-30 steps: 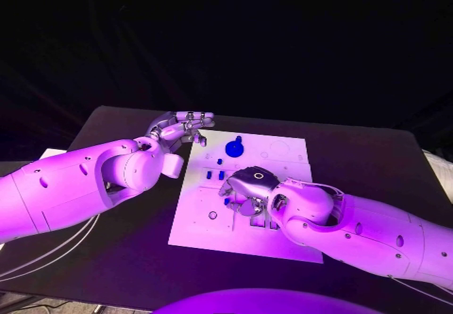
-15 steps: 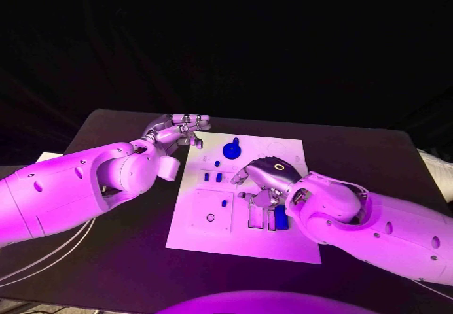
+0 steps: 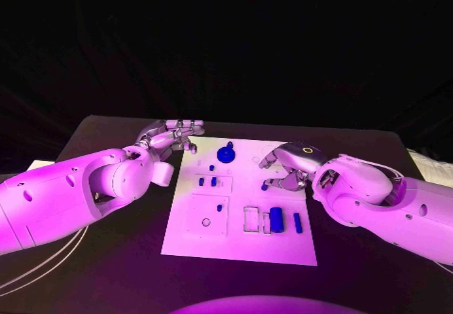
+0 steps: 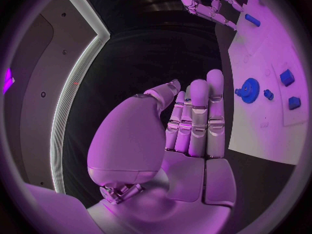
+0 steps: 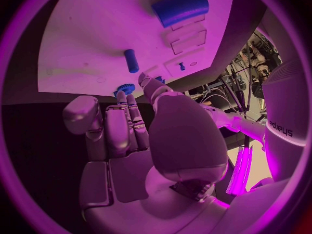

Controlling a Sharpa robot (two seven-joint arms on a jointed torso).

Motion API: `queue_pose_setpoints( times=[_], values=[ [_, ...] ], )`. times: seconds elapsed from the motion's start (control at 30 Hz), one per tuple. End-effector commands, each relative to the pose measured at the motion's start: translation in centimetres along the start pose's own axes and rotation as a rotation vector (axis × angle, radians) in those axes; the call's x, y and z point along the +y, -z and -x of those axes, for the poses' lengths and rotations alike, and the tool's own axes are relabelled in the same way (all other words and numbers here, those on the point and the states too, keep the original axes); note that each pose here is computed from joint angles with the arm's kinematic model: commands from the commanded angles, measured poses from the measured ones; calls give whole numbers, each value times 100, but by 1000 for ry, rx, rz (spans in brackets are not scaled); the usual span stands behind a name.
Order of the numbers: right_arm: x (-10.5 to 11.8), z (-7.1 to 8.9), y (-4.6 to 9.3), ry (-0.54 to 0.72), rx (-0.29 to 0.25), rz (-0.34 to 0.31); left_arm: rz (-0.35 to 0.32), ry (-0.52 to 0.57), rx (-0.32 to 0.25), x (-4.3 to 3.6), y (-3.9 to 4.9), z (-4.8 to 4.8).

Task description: Assemble the parts on the task board

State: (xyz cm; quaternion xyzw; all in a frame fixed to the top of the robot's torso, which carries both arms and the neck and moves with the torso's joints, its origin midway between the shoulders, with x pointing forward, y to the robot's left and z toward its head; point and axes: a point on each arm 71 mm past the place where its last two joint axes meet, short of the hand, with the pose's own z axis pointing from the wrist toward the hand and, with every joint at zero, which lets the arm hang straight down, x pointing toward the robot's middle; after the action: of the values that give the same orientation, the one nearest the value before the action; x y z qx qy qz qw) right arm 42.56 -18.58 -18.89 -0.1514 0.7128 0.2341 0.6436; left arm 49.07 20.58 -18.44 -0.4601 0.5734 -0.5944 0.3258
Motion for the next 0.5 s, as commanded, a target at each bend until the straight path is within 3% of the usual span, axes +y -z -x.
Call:
queue_pose_setpoints(
  times=[0.03,0.5],
  values=[
    [-32,-49,-2,55,69,-23,-3,3,27,-4,0,-30],
    [17,-188,-39,61,144,-8,-1,2,29,-3,1,-28]
  ],
)
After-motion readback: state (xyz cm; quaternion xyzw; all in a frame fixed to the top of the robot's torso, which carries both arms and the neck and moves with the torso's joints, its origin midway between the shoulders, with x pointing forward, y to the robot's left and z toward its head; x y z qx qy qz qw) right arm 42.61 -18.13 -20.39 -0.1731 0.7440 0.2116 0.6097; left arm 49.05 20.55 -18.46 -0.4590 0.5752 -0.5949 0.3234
